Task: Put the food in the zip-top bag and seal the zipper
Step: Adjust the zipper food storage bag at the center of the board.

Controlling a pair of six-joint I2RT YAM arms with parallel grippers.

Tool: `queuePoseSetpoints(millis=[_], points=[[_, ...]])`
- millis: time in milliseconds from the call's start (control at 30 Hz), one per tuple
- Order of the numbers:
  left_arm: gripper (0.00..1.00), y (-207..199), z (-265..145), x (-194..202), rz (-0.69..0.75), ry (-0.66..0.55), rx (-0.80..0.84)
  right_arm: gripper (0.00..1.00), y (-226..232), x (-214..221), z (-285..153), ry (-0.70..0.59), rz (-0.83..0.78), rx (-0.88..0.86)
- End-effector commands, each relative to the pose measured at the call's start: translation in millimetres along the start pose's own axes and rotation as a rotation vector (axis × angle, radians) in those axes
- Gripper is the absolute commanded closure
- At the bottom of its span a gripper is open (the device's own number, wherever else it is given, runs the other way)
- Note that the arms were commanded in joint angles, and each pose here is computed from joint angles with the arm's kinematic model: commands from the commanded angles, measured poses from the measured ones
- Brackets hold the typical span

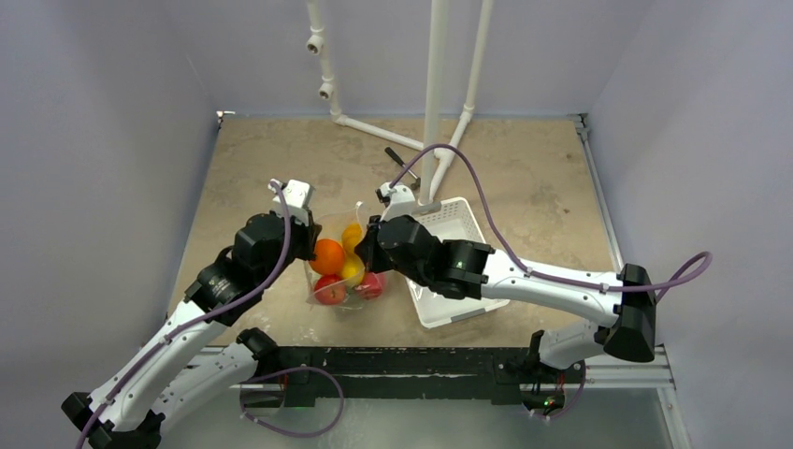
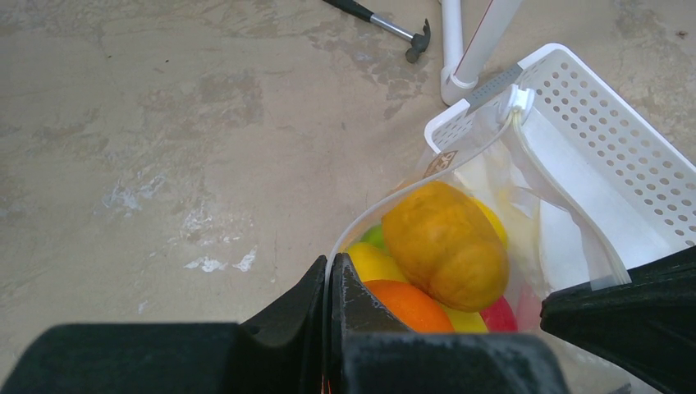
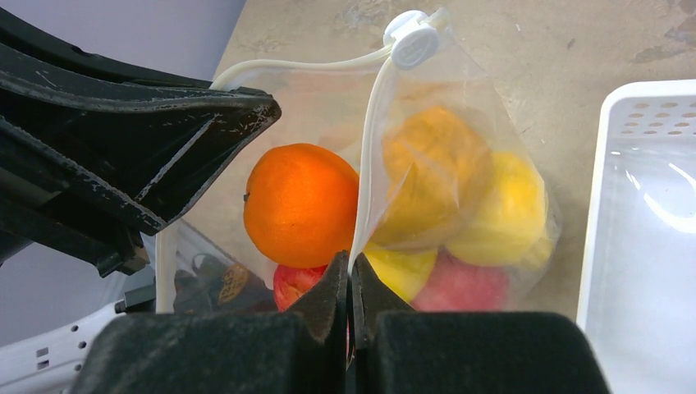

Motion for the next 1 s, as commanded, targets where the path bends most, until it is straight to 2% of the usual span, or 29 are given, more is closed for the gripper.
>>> queuePoseSetpoints(millis=[0,333,700,967], points=[[1.0,-3,-1,-15,-0.011,-0.062,0.015,1.0,26,-30,-11,-0.07,0.057,-0.077],[1.0,-7,0,-14,-0.007,-0.057,0.034,1.0,30,-27,-6,-0.057,0.064,-0.073],[1.0,-9,-4,-46,0.022,-0.112,0.014,1.0,49,1,-10,0.003,0.188,-0.086],[1.0,-23,13,-53,0.087,-0.078,0.059,1.0,60,27,-11,-0.008,0.335,-0.018]])
Point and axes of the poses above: each gripper's point midway between its finger pads, its own z axis out along the fingers, its own y axis along the line the jaws close on, x = y × z, the point moved 1 cm from there along -z, back along the fingers, and after that the axes turned 7 degrees about -z, right-handed, at the moved point
